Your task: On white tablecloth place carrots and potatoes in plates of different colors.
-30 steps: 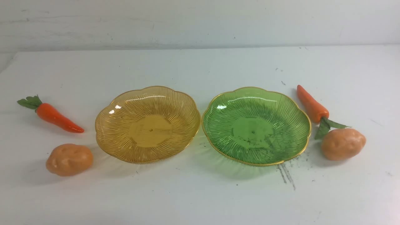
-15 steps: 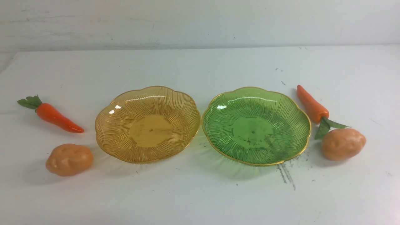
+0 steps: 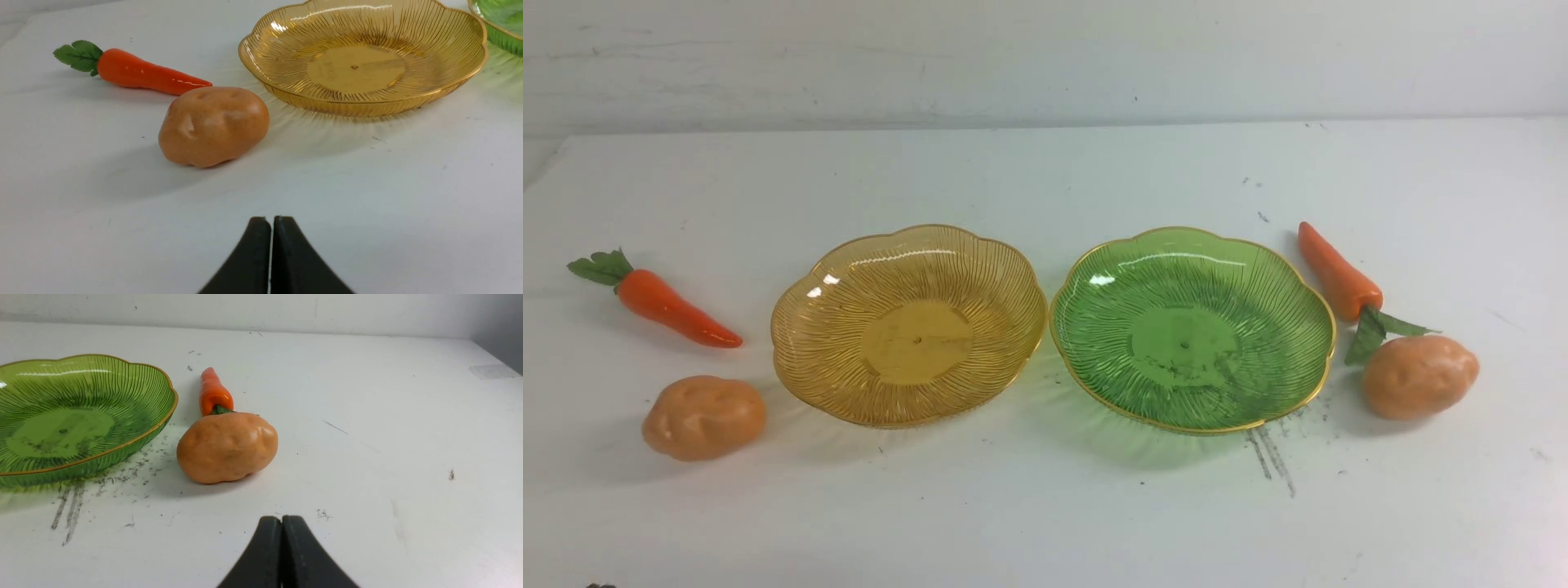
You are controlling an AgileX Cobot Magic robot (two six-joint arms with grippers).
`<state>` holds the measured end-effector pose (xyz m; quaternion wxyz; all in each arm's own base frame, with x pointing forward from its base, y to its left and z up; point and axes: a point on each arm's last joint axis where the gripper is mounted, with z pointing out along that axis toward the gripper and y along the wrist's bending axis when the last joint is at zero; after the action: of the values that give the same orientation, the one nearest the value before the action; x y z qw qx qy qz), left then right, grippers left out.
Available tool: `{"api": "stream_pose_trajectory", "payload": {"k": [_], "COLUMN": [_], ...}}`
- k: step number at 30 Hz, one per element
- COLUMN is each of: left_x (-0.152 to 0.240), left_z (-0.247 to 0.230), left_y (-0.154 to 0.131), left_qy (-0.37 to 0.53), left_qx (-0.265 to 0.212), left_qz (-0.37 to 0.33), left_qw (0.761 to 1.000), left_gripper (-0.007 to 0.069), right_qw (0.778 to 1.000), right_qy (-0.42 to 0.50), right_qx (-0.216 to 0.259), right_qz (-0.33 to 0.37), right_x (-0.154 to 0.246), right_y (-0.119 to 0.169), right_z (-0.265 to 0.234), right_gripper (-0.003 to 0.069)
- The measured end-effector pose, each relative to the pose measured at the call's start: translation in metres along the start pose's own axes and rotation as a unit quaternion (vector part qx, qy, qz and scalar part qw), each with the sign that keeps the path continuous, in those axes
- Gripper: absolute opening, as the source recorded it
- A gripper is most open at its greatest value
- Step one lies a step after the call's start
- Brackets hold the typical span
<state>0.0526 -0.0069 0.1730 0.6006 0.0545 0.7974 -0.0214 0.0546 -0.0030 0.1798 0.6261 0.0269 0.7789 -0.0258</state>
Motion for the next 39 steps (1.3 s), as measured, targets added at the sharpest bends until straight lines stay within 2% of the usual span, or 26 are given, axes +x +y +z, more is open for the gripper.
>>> {"api": "stream_pose_trajectory", "payload": {"k": [3, 5, 6, 7, 8, 10, 13, 14, 16, 17, 19, 20, 21, 22, 25, 29, 30, 32, 34, 37, 39], "left_x": [-0.009, -0.014, -0.015, -0.018, -0.019, -0.023, -0.027, -0.029, -0.030, -0.033, -0.035, -0.037, -0.038, -0.040, -0.043, -0.048, -0.056, -0.065, -0.095, -0.139, -0.163], "left_z": [0.000, -0.001, -0.001, -0.002, -0.002, -0.003, -0.004, -0.005, -0.005, -0.006, -0.008, -0.009, -0.010, -0.012, -0.016, -0.025, -0.031, -0.036, -0.054, -0.064, -0.053], "left_y": [-0.003, -0.004, -0.004, -0.003, -0.003, -0.003, 0.000, 0.002, 0.004, 0.008, 0.012, 0.015, 0.017, 0.020, 0.029, 0.040, 0.043, 0.042, 0.039, 0.029, 0.021], "left_qy": [-0.047, -0.076, -0.079, -0.095, -0.098, -0.118, -0.136, -0.150, -0.162, -0.185, -0.210, -0.225, -0.237, -0.255, -0.301, -0.368, -0.394, -0.408, -0.439, -0.414, -0.350], "left_qx": [0.021, 0.035, 0.037, 0.046, 0.049, 0.062, 0.064, 0.061, 0.057, 0.046, 0.033, 0.024, 0.017, 0.007, -0.021, -0.062, -0.067, -0.064, -0.052, -0.035, -0.020], "left_qz": [-0.115, -0.200, -0.209, -0.266, -0.282, -0.365, -0.407, -0.425, -0.432, -0.441, -0.450, -0.454, -0.459, -0.465, -0.471, -0.466, -0.456, -0.443, -0.378, -0.278, -0.217], "left_qw": [0.992, 0.976, 0.974, 0.958, 0.953, 0.921, 0.901, 0.890, 0.885, 0.877, 0.867, 0.862, 0.856, 0.848, 0.829, 0.802, 0.795, 0.796, 0.813, 0.866, 0.911], "left_gripper": [-0.0003, -0.0003, -0.0003, -0.0003, -0.0003, -0.0003, -0.0003, -0.0003, -0.0003, -0.0003, -0.0003, -0.0003, -0.0003, -0.0003, -0.0003, -0.0003, -0.0003, -0.0003, -0.0003, -0.0003, -0.0003], "right_qw": [1.000, 1.000, 1.000, 1.000, 1.000, 1.000, 1.000, 1.000, 0.998, 0.986, 0.961, 0.938, 0.925, 0.899, 0.866, 0.842, 0.829, 0.827, 0.855, 0.899, 0.923], "right_qy": [0.000, 0.001, 0.001, 0.001, 0.001, 0.001, 0.000, -0.007, -0.015, -0.039, -0.070, -0.085, -0.096, -0.107, -0.121, -0.136, -0.142, -0.142, -0.161, -0.198, -0.190], "right_qx": [0.003, 0.004, 0.004, 0.004, 0.005, 0.005, 0.004, -0.002, -0.008, -0.023, -0.037, -0.044, -0.047, -0.053, -0.057, -0.055, -0.053, -0.059, -0.086, -0.124, -0.147], "right_qz": [-0.011, -0.018, -0.018, -0.018, -0.019, -0.021, -0.014, 0.018, 0.058, 0.158, 0.266, 0.333, 0.364, 0.422, 0.482, 0.519, 0.538, 0.541, 0.485, 0.370, 0.301], "right_x": [0.000, 0.000, 0.000, 0.000, 0.000, 0.000, 0.000, -0.001, -0.002, -0.006, -0.012, -0.016, -0.018, -0.020, -0.023, -0.025, -0.025, -0.028, -0.054, -0.107, -0.147], "right_y": [0.000, -0.001, -0.001, -0.001, -0.001, -0.001, -0.001, 0.000, 0.001, 0.003, 0.003, 0.002, 0.001, 0.000, -0.002, -0.004, -0.006, -0.005, -0.001, 0.007, 0.014], "right_z": [0.000, 0.000, 0.000, 0.000, 0.000, 0.000, 0.000, 0.000, 0.000, 0.000, -0.001, -0.001, -0.001, -0.002, -0.003, -0.003, -0.004, -0.005, -0.016, -0.040, -0.049], "right_gripper": [-0.0018, -0.0018, -0.0018, -0.0018, -0.0018, -0.0018, -0.0018, -0.0018, -0.0018, -0.0018, -0.0018, -0.0018, -0.0018, -0.0018, -0.0018, -0.0018, -0.0018, -0.0018, -0.0018, -0.0018, -0.0018]}}
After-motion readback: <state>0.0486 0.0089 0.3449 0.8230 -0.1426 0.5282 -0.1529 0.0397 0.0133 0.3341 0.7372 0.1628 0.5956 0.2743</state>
